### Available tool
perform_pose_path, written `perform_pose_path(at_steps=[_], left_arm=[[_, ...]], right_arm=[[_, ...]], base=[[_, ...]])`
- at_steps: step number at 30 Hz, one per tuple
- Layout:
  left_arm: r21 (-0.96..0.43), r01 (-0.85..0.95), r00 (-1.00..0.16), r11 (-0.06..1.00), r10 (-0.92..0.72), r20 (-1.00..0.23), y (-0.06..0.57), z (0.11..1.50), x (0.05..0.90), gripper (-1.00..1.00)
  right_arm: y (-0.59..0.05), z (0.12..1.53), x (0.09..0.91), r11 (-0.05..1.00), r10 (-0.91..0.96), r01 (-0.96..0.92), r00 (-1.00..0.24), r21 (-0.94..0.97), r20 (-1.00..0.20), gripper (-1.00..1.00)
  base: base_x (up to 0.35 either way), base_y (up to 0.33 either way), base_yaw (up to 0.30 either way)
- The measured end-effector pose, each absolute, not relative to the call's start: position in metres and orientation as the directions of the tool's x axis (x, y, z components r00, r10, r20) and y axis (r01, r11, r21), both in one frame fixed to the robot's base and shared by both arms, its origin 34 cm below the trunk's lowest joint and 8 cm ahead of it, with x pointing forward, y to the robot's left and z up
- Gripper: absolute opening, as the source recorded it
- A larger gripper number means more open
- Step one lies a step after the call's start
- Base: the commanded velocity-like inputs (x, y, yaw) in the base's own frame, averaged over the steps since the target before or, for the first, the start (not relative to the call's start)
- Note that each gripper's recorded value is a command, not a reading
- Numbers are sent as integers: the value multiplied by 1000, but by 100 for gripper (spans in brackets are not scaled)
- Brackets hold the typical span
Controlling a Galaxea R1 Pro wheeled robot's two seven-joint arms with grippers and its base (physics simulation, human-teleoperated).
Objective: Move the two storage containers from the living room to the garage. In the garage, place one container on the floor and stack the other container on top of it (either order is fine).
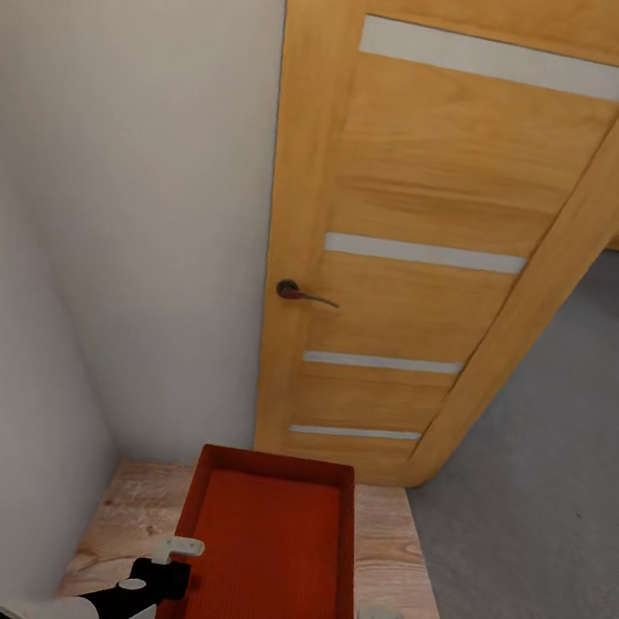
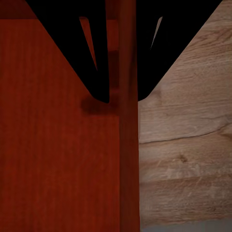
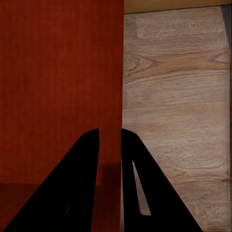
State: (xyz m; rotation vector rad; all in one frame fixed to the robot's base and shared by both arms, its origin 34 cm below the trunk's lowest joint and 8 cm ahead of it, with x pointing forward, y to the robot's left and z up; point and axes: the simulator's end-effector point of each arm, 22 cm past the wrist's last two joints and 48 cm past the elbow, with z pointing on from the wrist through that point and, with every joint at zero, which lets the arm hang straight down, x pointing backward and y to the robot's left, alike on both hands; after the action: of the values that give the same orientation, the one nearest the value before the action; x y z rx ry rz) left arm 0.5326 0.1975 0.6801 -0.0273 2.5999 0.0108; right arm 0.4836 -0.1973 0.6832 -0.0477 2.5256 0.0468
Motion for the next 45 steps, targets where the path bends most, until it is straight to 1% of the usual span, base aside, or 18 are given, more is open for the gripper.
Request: perform_pose_path(at_steps=[42, 45], left_arm=[[-1, -25, -842, 1000, -22, -538, 198, 690, 540, -100], [-2, -26, -842, 1000, -23, -540, 196, 690, 541, -100]], right_arm=[[-197, 693, 493, 999, -28, -49, -800, 19, -599, -100], [-199, 693, 493, 999, -28, -49, -799, 19, -601, -100]], base=[[0, 0, -237], [63, 145, -233]])
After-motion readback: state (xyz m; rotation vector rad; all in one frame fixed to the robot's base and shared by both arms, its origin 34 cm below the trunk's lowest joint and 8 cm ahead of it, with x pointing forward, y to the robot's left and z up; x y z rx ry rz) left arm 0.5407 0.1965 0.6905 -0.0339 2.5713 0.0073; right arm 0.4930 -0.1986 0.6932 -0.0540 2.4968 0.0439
